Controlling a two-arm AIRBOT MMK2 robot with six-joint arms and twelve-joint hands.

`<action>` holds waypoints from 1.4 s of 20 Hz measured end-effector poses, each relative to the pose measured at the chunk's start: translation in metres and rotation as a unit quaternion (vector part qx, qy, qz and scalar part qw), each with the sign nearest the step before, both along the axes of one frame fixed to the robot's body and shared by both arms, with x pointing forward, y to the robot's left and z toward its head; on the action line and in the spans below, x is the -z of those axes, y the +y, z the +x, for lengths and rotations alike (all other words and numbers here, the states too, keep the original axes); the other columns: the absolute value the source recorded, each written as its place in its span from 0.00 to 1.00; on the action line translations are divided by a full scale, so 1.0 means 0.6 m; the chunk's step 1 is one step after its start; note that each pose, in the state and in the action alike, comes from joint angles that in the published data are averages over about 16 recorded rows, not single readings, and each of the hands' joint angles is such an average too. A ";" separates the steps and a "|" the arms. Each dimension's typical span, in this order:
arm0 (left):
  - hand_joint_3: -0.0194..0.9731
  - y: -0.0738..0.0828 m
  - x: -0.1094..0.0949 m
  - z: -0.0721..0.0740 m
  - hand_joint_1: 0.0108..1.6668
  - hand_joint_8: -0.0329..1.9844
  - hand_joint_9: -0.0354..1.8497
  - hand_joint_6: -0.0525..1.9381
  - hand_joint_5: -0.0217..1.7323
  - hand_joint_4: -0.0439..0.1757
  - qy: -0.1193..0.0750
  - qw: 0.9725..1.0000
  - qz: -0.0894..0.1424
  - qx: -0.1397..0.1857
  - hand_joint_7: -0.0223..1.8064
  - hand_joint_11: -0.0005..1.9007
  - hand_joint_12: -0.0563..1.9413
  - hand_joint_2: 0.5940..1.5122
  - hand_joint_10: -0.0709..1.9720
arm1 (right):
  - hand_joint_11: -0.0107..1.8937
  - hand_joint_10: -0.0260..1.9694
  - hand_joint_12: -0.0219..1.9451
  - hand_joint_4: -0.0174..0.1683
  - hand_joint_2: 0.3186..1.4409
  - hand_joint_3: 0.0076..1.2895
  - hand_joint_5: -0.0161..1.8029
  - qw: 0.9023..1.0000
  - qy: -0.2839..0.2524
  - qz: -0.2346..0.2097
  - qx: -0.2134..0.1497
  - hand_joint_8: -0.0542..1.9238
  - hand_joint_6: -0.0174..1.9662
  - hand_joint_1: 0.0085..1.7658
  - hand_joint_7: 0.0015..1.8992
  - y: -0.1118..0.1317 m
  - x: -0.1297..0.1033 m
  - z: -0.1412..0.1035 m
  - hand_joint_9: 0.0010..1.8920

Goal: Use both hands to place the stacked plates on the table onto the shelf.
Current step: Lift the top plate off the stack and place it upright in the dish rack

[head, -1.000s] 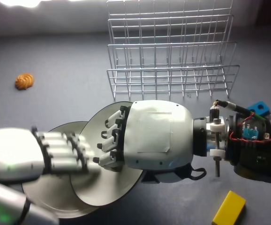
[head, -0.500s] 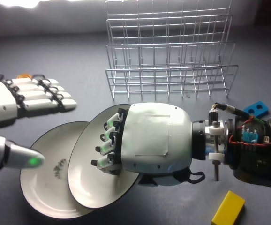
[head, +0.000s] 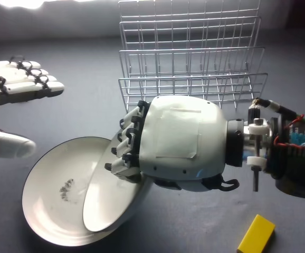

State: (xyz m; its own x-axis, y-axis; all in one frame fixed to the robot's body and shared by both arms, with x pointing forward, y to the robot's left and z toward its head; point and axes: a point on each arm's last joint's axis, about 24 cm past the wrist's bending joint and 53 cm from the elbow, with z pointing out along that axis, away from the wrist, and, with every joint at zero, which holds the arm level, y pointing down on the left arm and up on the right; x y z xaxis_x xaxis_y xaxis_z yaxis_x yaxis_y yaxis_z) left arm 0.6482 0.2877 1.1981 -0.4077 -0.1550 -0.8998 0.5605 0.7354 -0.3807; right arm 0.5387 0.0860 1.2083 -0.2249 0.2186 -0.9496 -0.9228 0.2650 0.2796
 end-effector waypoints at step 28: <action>0.04 -0.005 0.044 -0.062 0.00 0.02 0.05 0.03 0.05 0.21 -0.061 0.976 0.166 0.127 0.06 0.01 0.03 0.62 0.04 | 0.47 0.61 0.76 0.08 0.61 0.00 0.50 0.945 0.252 0.174 0.117 0.53 0.48 0.76 0.51 -0.160 -0.192 0.170 0.52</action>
State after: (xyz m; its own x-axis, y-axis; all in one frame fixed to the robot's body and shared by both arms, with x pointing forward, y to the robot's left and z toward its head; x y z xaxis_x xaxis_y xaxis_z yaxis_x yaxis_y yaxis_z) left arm 0.6112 0.2846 1.1719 -0.2819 0.2450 -0.9276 0.7673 0.6380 -0.0647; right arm 0.6408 -0.0101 1.3234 -0.5366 0.5967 -0.5967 -0.5771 0.2564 0.7754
